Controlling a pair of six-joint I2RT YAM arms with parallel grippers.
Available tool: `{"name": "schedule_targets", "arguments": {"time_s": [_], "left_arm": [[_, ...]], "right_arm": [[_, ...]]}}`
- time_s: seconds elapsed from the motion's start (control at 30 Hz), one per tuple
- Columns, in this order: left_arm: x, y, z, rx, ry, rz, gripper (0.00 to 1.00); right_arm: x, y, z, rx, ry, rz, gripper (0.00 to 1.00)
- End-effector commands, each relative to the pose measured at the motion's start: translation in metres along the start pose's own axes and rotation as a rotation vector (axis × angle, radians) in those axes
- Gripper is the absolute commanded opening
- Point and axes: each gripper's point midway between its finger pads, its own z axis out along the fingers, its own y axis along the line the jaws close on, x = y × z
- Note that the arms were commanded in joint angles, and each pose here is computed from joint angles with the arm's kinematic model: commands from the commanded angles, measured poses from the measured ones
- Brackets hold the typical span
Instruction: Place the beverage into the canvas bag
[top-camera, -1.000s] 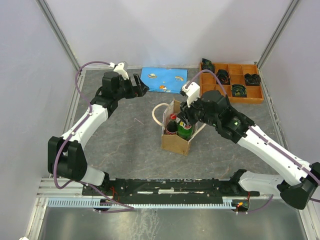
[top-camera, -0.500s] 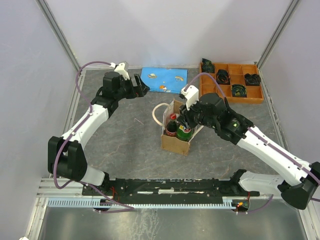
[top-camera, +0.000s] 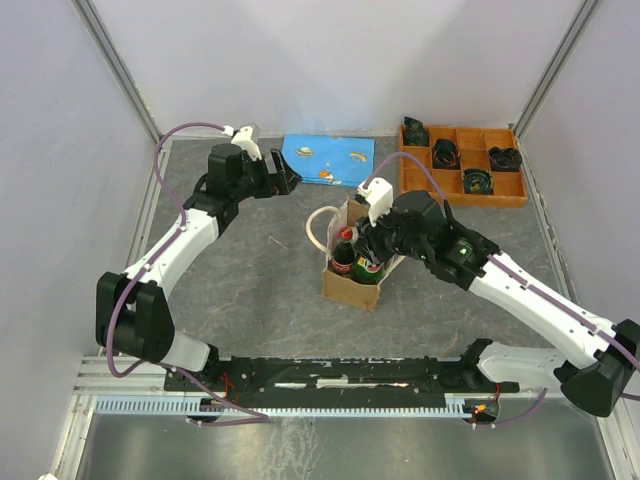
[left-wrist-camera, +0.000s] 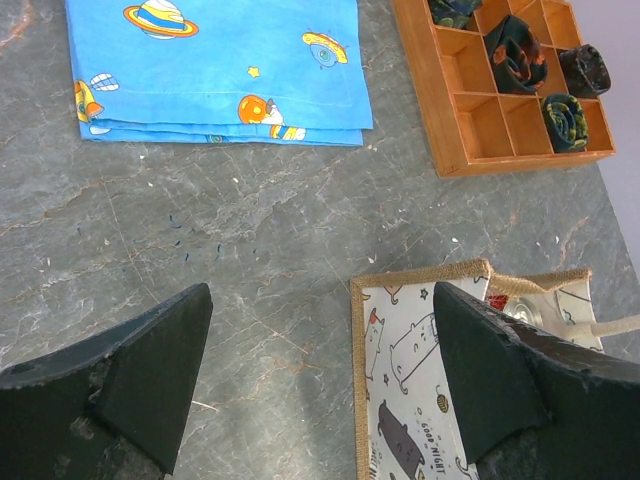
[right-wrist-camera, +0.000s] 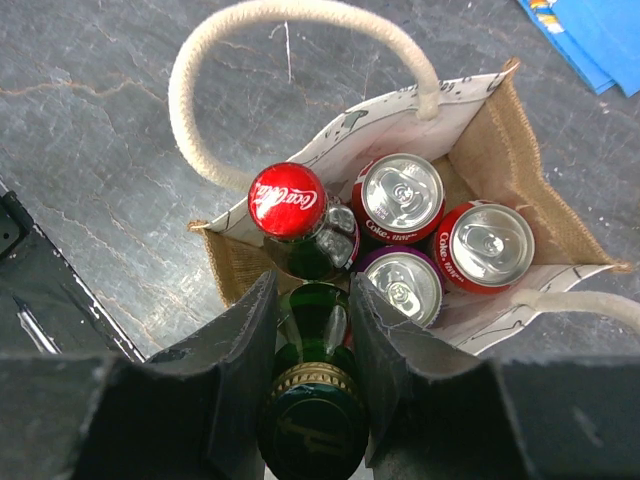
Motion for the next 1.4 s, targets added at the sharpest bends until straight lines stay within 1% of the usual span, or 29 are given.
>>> {"name": "schedule_targets", "arguments": {"time_s": [0.0, 0.47, 1.03, 1.2, 1.23, 1.27, 1.37], "left_arm": [[-0.016, -0.014, 0.0, 0.043, -0.036, 0.029, 0.97], [-0.013, -0.012, 0.001, 0.041, -0.031, 0.031, 0.97], [-0.011, -0.017, -0.001, 0.05, -0.028, 0.042, 0.97], [-0.011, -0.019, -0.002, 0.051, -0.028, 0.047, 0.97], [-0.011, -0.02, -0.001, 0.054, -0.028, 0.049, 0.97], [-0.011, -0.02, -0.002, 0.055, -0.028, 0.049, 0.97], [-0.012, -0.022, -0.001, 0.058, -0.029, 0.053, 0.97]], "right_arm": [[-0.032, 0.01, 0.005, -0.04, -0.13, 0.014, 0.0], [-0.004, 0.009, 0.031, -0.045, -0.08, -0.001, 0.0], [0.048, 0.014, 0.041, -0.041, -0.08, -0.015, 0.0], [0.054, 0.015, 0.042, -0.034, -0.068, -0.027, 0.0], [0.053, 0.015, 0.041, -0.033, -0.069, -0.029, 0.01], [0.053, 0.015, 0.041, -0.031, -0.068, -0.033, 0.05], [0.043, 0.014, 0.037, -0.02, -0.088, -0.046, 0.26]]}}
